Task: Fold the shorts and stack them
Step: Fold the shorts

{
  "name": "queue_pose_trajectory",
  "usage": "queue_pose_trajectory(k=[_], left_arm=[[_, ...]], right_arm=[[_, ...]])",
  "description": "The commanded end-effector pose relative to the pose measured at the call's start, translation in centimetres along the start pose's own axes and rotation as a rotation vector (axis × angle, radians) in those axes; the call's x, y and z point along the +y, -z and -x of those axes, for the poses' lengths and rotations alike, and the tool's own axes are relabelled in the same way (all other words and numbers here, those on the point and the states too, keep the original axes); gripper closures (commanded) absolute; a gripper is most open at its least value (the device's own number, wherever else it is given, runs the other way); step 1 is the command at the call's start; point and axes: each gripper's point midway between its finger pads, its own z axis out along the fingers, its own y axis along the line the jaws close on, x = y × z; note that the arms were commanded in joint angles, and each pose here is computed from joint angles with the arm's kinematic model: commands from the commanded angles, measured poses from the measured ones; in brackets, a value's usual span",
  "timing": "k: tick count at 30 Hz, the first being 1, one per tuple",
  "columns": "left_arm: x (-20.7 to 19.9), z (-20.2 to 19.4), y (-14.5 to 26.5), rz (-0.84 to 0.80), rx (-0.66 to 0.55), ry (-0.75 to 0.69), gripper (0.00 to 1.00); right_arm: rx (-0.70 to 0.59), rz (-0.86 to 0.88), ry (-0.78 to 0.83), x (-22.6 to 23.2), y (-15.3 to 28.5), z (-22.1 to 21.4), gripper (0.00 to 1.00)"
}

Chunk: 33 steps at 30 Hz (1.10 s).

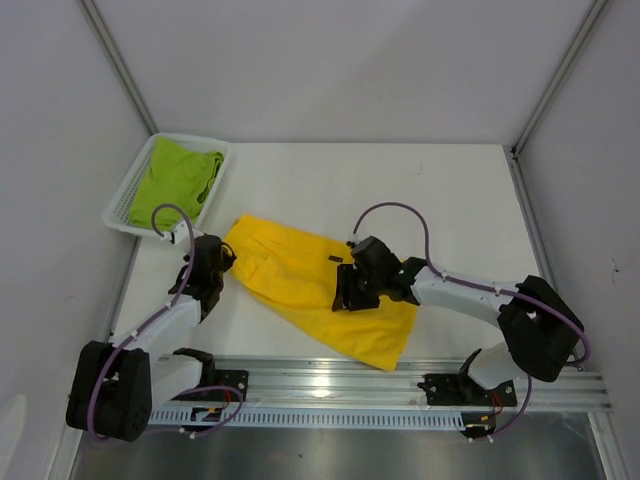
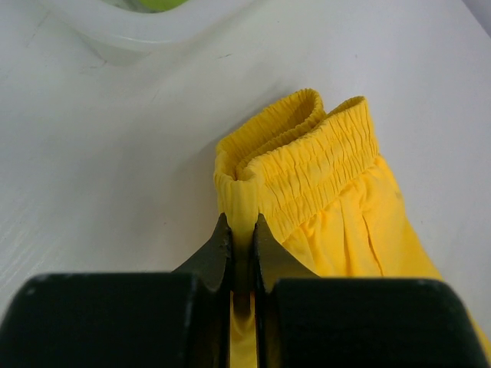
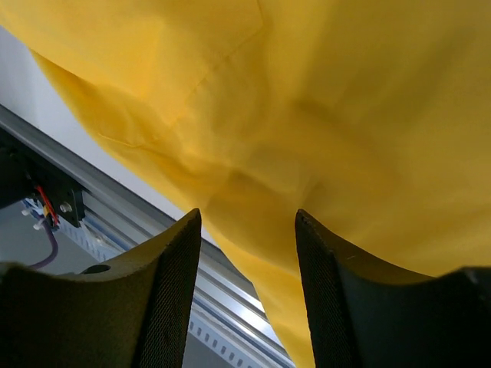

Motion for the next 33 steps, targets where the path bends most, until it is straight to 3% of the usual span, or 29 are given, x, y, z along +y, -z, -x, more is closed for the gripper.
queue_pose_trajectory(k=[1, 6, 13, 19, 24, 28, 33], left_arm=[[-1.2, 1.2, -0.1, -0.016, -0.027, 0.024, 0.93], [-1.1, 1.3, -0.1, -0.01, -0.03, 0.027, 0.93], [-1.5, 2.0, 0.1, -0.009, -0.035, 0.008, 0.92], [-1.2, 2.1, -0.7, 0.015, -0.005, 0.004, 0.91], [-1.7, 1.6, -0.2, -0.056, -0.009, 0.052, 0.91], [-1.6, 1.1, 1.3, -0.13, -0.03, 0.127, 0.91], [0.3, -0.9, 3.1, -0.148, -0.006, 0.147, 0.88]], right_arm=[[-0.005, 0.032, -0.002, 1.3, -1.6, -1.1, 0.46], [0.047, -0.012, 0.039, 1.5, -3.9, -4.4, 0.47], [0.125, -0.206, 0.131, -1.4, -4.8, -7.9, 0.7], [0.135, -0.411, 0.22, -4.9, -3.7, -8.6, 0.68], [0.151, -0.468, 0.147, -8.1, -3.3, -6.5, 0.69], [0.11, -0.487, 0.09, -9.8, -3.0, -2.3, 0.69], [0.136, -0.634, 0.084, -14.5, -1.3, 1.7, 0.68]])
